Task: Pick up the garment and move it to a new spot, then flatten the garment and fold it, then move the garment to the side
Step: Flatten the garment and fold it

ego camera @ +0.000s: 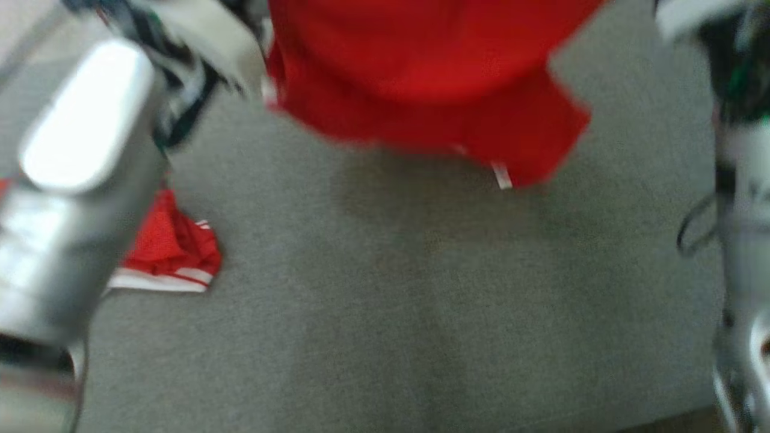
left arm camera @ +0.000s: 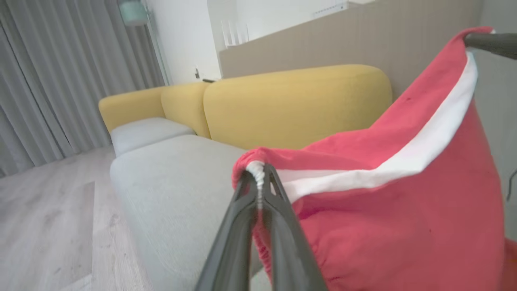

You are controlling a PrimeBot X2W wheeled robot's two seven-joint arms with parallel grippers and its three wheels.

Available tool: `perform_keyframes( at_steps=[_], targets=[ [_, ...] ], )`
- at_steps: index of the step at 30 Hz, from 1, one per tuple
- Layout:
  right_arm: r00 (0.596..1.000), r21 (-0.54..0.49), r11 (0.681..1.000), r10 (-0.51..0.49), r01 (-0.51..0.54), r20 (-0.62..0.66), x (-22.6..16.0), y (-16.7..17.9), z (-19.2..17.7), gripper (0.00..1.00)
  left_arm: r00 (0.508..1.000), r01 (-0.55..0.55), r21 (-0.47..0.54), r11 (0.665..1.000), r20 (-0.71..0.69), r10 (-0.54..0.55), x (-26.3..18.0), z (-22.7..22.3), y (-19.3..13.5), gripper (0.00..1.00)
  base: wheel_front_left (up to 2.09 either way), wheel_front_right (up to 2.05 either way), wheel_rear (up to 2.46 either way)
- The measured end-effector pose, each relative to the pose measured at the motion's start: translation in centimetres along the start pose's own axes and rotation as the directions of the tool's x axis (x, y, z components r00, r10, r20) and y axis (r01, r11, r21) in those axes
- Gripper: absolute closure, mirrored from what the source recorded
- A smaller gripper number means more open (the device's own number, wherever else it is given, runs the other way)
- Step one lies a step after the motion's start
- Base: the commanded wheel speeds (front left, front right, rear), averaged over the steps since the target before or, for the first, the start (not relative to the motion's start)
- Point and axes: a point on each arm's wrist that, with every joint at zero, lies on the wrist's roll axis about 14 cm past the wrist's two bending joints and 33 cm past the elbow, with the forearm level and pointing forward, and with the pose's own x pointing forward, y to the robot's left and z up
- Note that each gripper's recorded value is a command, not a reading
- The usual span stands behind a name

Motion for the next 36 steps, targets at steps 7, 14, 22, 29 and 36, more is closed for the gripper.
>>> perform_keyframes(
  at_steps=[7, 14, 22, 29, 36],
  targets=[
    [0.958, -0.148, 0.987, -0.020, 0.065, 0.285, 5.1, -2.0, 7.4, 1.00, 0.954, -0.107, -0.054, 0.993, 0.275, 0.118, 5.2, 6.5, 5.1, 1.00, 0.00, 0.00, 0.00],
    [0.992, -0.148, 0.983, -0.096, 0.108, 0.086, 6.0, -4.8, -1.5, 1.00, 0.963, -0.034, -0.134, 0.990, 0.260, 0.068, 7.0, 3.4, 2.2, 1.00, 0.00, 0.00, 0.00],
    [0.891, -0.175, 0.981, -0.157, 0.090, -0.425, -0.5, -6.8, -16.8, 1.00, 0.988, 0.133, -0.191, 0.973, -0.048, -0.144, 1.4, -10.8, -6.8, 1.00, 0.00, 0.00, 0.00],
    [0.700, -0.222, 0.971, -0.217, 0.085, -0.680, -8.4, -9.7, -21.0, 1.00, 0.962, 0.176, -0.261, 0.949, -0.156, -0.222, -4.9, -14.7, -10.2, 1.00, 0.00, 0.00, 0.00],
    [0.602, -0.182, 0.981, -0.185, 0.065, -0.777, -13.8, -9.4, -21.4, 1.00, 0.927, 0.247, -0.262, 0.933, -0.215, -0.306, -9.4, -15.9, -14.8, 1.00, 0.00, 0.00, 0.00]
  ],
)
